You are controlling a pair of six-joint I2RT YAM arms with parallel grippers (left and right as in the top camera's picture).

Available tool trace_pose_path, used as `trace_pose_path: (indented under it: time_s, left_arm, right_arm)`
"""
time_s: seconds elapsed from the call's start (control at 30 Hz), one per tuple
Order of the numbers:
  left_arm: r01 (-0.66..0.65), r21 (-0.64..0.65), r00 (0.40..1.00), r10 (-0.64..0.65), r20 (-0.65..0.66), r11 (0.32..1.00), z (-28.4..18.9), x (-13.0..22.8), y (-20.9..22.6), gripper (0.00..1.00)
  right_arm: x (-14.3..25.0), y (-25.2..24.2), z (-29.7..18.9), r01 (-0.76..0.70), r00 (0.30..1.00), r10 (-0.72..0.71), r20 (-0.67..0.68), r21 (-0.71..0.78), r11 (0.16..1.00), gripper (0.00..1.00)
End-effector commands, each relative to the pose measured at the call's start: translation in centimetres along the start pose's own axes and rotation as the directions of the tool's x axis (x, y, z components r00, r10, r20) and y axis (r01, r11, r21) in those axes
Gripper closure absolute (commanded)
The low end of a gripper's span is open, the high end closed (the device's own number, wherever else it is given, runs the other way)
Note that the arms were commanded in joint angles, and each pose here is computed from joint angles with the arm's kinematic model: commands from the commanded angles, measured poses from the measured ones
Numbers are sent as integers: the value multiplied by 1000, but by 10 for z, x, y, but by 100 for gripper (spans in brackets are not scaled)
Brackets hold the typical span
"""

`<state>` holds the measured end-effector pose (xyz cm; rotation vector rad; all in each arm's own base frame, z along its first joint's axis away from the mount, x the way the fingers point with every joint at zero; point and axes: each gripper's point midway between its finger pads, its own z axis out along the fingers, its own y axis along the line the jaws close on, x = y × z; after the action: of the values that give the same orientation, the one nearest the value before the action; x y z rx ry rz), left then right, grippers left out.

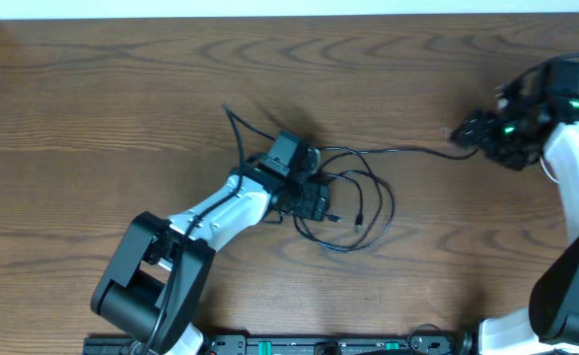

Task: Untangle cables
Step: 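Move the right gripper back to the black cables near the left gripper, then grasp a black cable with the right gripper and pull it up-right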

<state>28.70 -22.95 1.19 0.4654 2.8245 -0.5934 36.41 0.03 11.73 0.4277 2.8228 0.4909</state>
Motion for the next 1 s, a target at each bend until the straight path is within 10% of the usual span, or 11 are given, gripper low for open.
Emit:
trace_pose_path:
  time_s: [0.0,0.33,0.57,0.67,0.97]
  left_arm:
    - [-20,36,996,23,-85,999,14,25,0,14]
    - [-20,18,996,21,-83,1000,15,25,3,14]
    - [-20,17,996,22,-82,1000,15,25,3,14]
    - [-21,10,997,21,-80,1000,15,24,4,14]
    - [41,-166,998,-50,-47,985,12,21,34,14]
  right_arm:
    - [29,26,13,111,989,-112,-98,-14,994,16]
    - [120,49,75,288,917,-288,-276,-43,957,18]
    - [151,59,110,378,887,-386,-253,-82,922,58]
    - [150,63,113,379,891,-389,-233,-87,921,96]
    - [106,67,75,362,917,-364,-163,-42,931,99]
